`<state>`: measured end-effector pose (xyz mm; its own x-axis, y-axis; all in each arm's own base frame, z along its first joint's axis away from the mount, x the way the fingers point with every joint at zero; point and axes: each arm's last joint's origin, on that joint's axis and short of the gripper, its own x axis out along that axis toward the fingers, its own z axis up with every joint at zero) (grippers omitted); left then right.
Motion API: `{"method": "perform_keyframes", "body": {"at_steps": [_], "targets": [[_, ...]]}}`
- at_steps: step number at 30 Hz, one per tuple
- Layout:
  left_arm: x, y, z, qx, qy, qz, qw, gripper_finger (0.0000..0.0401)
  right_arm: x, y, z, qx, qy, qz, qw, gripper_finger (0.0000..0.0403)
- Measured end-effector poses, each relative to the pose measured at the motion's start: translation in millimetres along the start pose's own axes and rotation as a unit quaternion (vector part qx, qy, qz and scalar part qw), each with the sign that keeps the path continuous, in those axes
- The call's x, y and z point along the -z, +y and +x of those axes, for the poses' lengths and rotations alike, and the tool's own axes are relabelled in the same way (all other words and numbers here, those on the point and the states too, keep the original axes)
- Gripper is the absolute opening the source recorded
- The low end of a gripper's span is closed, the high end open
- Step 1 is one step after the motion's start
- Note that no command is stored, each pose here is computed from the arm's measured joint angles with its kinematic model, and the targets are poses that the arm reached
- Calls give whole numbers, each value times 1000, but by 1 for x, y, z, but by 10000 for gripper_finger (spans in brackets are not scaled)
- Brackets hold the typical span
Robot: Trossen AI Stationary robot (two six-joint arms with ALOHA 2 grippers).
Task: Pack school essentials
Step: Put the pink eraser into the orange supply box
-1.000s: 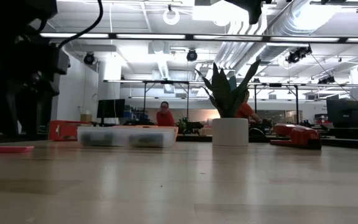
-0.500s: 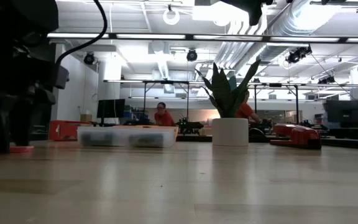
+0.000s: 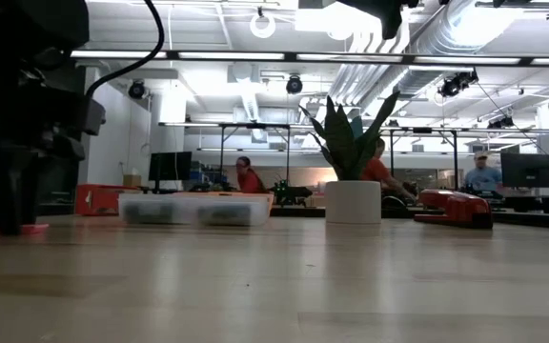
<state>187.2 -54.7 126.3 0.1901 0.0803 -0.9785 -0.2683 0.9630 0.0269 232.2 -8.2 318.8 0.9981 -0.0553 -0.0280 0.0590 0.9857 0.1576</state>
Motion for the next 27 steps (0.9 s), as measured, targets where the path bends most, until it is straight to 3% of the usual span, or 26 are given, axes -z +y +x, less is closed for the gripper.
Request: {"method": "perform_keyframes", "body": {"at_steps": [5,10,17,21,27], "targets": [[-7,-4,-7,13,1,0,1000,69,0,0,0,0,0,0,1000,179],[-22,-7,-27,69,-28,13,997,70,0,0,0,0,0,0,1000,179],[-50,11,-88,97,-181,-1,979,71,0,0,0,0,0,0,1000,179],[-63,31,-137,91,-322,-10,942,71,0,0,0,0,-2,-1,1000,179],[-64,60,-197,61,-509,-33,858,72,-1,0,0,-1,-4,0,1000,179]]}}
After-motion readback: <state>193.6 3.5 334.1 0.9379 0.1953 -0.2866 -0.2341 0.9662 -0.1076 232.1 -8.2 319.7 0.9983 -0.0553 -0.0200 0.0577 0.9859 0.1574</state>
